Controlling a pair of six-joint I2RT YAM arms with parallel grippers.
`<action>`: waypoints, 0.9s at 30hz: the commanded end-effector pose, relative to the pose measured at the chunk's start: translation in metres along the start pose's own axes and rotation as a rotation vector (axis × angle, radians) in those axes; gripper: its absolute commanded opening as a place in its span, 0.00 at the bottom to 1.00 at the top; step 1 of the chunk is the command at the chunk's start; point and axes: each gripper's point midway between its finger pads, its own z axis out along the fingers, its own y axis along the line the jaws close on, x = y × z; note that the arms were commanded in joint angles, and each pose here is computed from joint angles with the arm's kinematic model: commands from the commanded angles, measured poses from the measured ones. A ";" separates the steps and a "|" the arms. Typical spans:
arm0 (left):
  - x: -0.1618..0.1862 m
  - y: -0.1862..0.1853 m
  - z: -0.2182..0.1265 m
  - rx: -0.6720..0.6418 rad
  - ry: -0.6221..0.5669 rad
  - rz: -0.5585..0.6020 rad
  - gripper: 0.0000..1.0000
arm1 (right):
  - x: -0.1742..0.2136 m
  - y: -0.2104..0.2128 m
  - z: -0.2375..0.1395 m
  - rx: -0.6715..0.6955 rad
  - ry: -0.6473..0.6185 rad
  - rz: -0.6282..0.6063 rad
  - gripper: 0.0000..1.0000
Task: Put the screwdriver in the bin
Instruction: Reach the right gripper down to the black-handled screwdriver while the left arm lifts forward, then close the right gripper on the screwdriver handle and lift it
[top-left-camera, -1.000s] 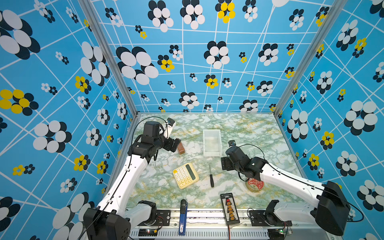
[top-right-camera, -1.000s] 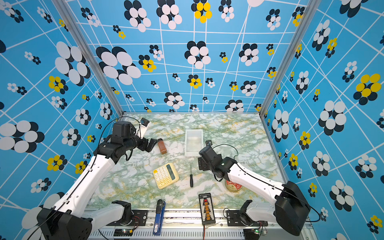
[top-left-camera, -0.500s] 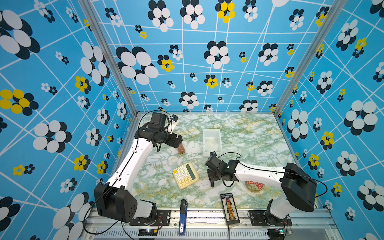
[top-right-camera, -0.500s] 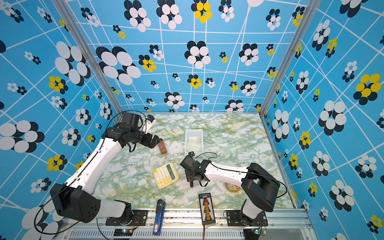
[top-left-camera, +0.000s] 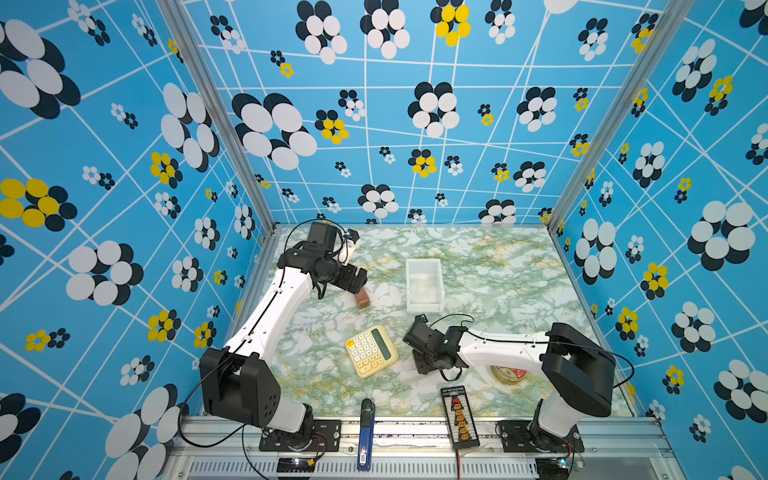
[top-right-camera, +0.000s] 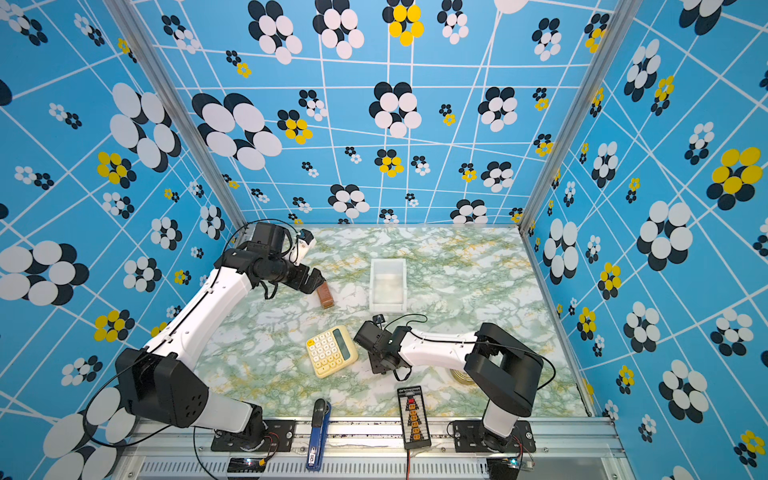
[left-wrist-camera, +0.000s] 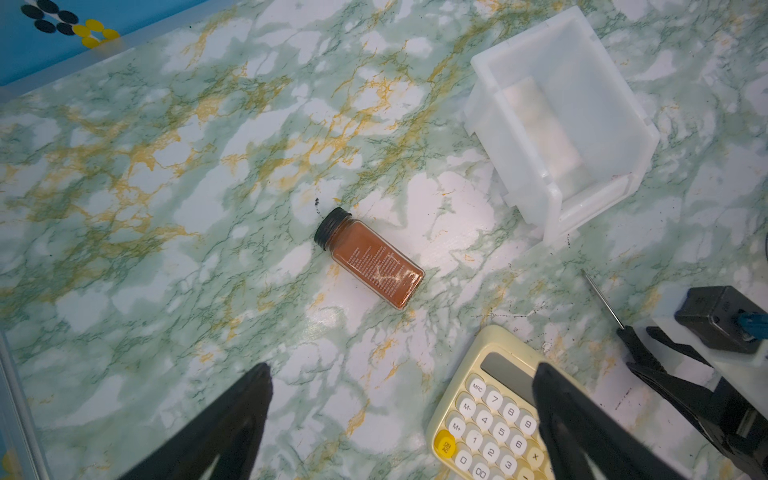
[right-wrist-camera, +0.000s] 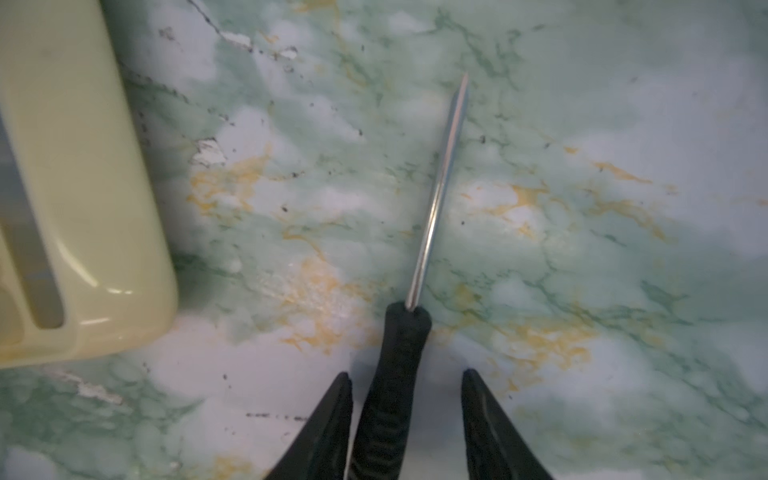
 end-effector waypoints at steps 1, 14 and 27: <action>-0.010 -0.006 -0.003 0.024 -0.019 0.006 0.99 | 0.018 -0.002 0.012 0.039 0.068 -0.005 0.42; -0.004 -0.006 0.002 0.004 0.017 0.022 0.99 | 0.028 -0.014 0.017 0.149 0.069 -0.060 0.21; -0.019 -0.006 -0.005 -0.024 -0.022 0.058 0.99 | 0.021 -0.015 0.005 0.115 0.001 -0.061 0.13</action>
